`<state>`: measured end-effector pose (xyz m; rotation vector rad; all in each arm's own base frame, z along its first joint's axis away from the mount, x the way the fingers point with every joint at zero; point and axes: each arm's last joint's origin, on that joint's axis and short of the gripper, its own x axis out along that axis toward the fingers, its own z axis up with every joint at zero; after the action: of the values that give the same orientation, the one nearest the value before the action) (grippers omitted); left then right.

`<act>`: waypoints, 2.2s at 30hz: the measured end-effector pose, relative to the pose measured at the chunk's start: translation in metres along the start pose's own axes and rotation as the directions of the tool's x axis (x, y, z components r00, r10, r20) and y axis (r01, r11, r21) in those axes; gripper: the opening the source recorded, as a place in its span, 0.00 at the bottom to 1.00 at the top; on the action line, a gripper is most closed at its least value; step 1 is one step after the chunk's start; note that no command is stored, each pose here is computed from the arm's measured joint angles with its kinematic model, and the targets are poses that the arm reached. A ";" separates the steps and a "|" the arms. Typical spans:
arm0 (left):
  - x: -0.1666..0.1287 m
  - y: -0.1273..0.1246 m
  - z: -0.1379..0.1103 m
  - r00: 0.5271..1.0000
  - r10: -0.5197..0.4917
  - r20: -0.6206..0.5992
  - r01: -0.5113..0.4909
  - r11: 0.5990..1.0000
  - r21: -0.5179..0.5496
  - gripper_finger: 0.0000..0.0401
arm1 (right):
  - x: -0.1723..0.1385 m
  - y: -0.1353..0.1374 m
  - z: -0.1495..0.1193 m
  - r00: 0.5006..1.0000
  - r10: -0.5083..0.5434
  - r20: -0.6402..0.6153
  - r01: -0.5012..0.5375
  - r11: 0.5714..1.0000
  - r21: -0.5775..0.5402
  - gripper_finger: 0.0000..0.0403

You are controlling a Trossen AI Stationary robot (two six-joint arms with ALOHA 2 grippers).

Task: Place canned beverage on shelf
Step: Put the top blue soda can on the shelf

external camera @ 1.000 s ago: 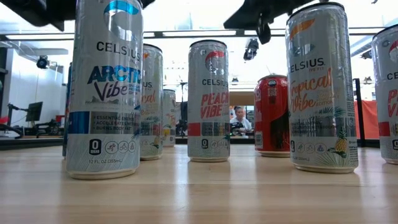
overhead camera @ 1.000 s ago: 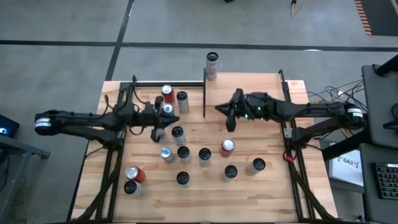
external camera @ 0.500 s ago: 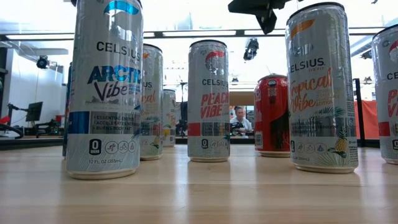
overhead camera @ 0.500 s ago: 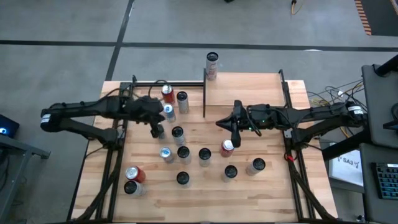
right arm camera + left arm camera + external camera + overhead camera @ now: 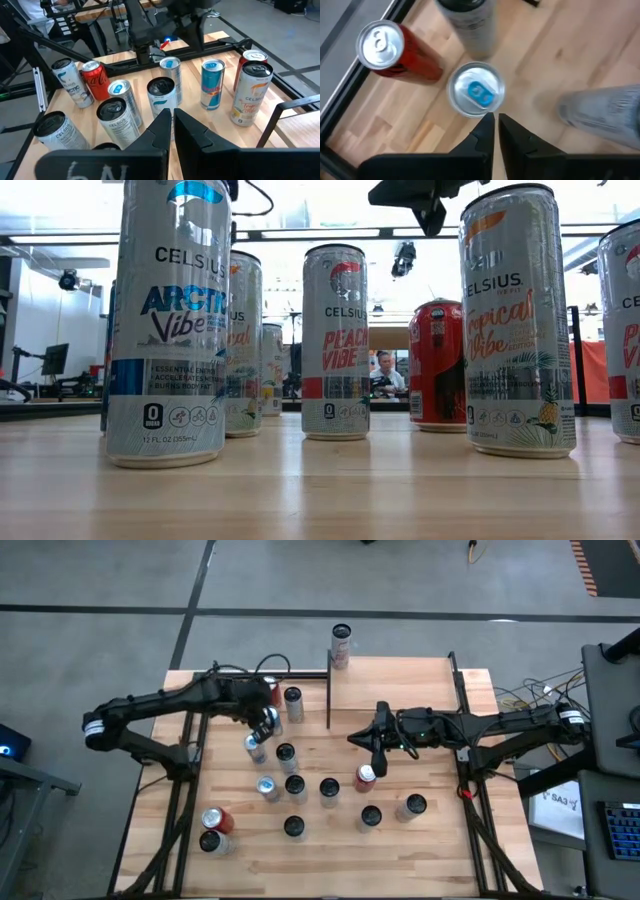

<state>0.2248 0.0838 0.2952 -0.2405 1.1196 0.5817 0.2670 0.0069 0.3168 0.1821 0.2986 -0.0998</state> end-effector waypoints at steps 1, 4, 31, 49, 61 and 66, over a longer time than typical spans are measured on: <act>0.002 0.003 0.001 1.000 0.007 -0.007 -0.007 1.000 -0.006 0.06 | 0.000 0.000 0.000 1.000 0.000 0.000 0.000 1.000 -0.001 0.03; 0.006 0.010 0.003 1.000 0.022 -0.015 -0.022 0.999 -0.026 0.13 | 0.000 0.000 0.000 1.000 0.000 0.000 0.000 1.000 -0.008 0.03; 0.027 0.010 0.012 1.000 0.026 0.002 -0.026 0.999 -0.021 0.73 | 0.000 0.000 -0.002 1.000 -0.004 -0.016 0.004 1.000 -0.025 0.03; 0.037 0.009 0.006 0.999 0.031 -0.008 -0.031 0.999 -0.033 0.72 | 0.000 0.000 -0.002 1.000 -0.005 -0.016 0.004 1.000 -0.028 0.03; 0.054 0.007 -0.002 1.000 0.028 0.007 -0.027 0.997 -0.065 0.72 | 0.000 0.000 -0.002 1.000 -0.005 -0.016 0.005 1.000 -0.028 0.03; 0.066 0.006 -0.010 1.000 0.027 0.003 -0.027 0.995 -0.091 0.72 | 0.000 -0.001 -0.002 1.000 -0.014 -0.015 0.013 1.000 -0.028 0.03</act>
<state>0.2343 0.1046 0.2327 -0.3033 1.0947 0.6577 0.2665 0.0065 0.3150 0.1529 0.3162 -0.1075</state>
